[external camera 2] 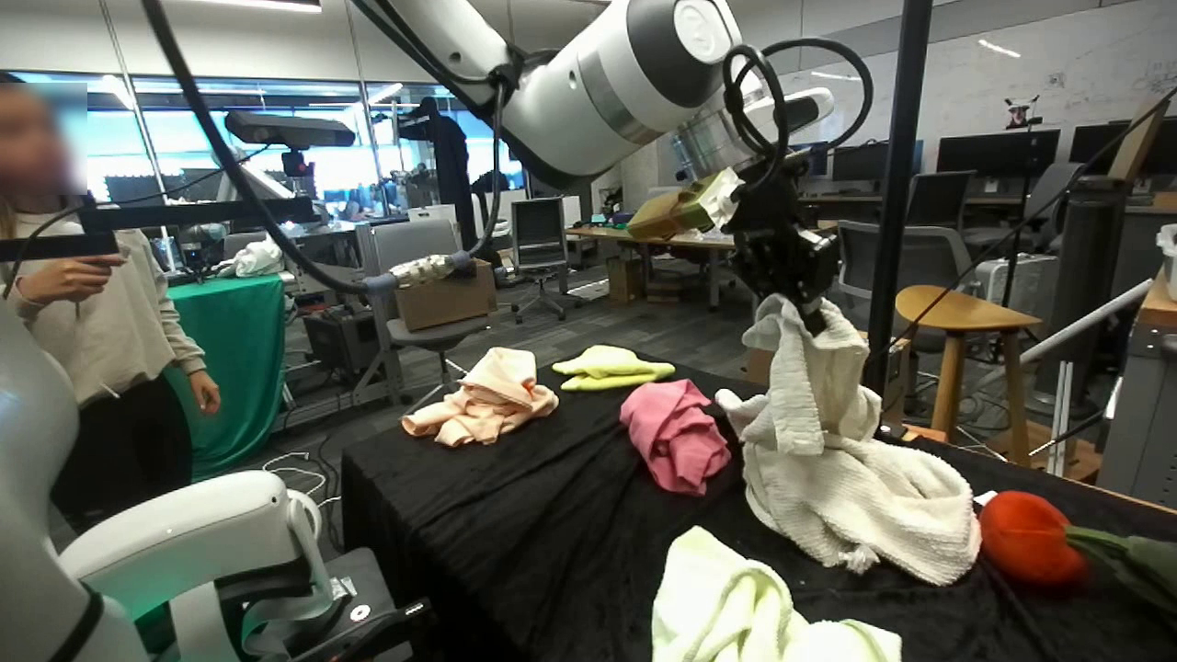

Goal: Heap up the things on the table into a pile

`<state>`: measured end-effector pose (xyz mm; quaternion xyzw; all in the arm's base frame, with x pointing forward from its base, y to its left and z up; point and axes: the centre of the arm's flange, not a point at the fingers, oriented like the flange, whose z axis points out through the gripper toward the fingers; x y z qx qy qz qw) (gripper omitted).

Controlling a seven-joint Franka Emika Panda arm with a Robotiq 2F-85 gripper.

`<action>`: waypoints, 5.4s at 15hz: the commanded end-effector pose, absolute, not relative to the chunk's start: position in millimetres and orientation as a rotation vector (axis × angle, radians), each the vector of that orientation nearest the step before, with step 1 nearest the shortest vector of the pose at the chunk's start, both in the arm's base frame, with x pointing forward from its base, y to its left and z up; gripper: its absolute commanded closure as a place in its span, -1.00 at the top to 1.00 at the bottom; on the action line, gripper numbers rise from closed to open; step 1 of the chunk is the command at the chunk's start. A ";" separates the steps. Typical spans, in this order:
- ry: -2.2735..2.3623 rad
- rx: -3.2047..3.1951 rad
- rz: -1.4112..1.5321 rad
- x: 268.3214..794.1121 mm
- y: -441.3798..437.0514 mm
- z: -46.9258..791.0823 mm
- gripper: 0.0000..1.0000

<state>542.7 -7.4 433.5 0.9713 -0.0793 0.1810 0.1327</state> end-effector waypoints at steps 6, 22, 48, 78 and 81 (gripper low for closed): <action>-0.157 2.812 0.508 534.4 27.0 418.3 0.13; 0.283 2.894 0.404 515.9 226.1 348.6 1.00; 0.506 2.959 0.426 579.3 421.1 280.1 1.00; -0.021 3.316 0.330 634.8 381.7 244.2 1.00; -0.017 3.337 0.325 635.3 386.1 241.2 1.00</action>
